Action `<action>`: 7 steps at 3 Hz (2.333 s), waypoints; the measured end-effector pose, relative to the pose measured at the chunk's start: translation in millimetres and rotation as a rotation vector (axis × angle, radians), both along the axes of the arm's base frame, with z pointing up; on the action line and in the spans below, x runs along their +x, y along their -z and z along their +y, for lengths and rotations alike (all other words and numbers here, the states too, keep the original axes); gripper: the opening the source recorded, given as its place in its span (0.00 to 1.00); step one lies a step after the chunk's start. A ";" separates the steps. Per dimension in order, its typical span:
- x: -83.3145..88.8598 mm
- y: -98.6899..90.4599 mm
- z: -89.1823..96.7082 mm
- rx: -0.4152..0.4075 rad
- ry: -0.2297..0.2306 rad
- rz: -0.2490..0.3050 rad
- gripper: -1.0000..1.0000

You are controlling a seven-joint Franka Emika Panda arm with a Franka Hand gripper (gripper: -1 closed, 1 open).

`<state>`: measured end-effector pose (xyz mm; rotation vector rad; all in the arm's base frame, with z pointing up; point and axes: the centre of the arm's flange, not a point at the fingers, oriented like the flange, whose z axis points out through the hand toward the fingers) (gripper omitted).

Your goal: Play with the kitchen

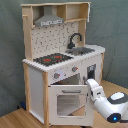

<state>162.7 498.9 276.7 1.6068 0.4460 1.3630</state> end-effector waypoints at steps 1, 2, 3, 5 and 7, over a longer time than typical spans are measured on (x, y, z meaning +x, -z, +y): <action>-11.1 -39.5 13.6 -0.003 -0.016 -0.009 1.00; -23.9 -77.2 18.9 -0.014 -0.026 -0.012 1.00; -31.2 -105.0 18.8 -0.067 -0.029 0.011 1.00; -35.2 -145.5 16.8 -0.193 -0.038 0.083 1.00; -29.3 -179.5 11.3 -0.326 -0.056 0.177 1.00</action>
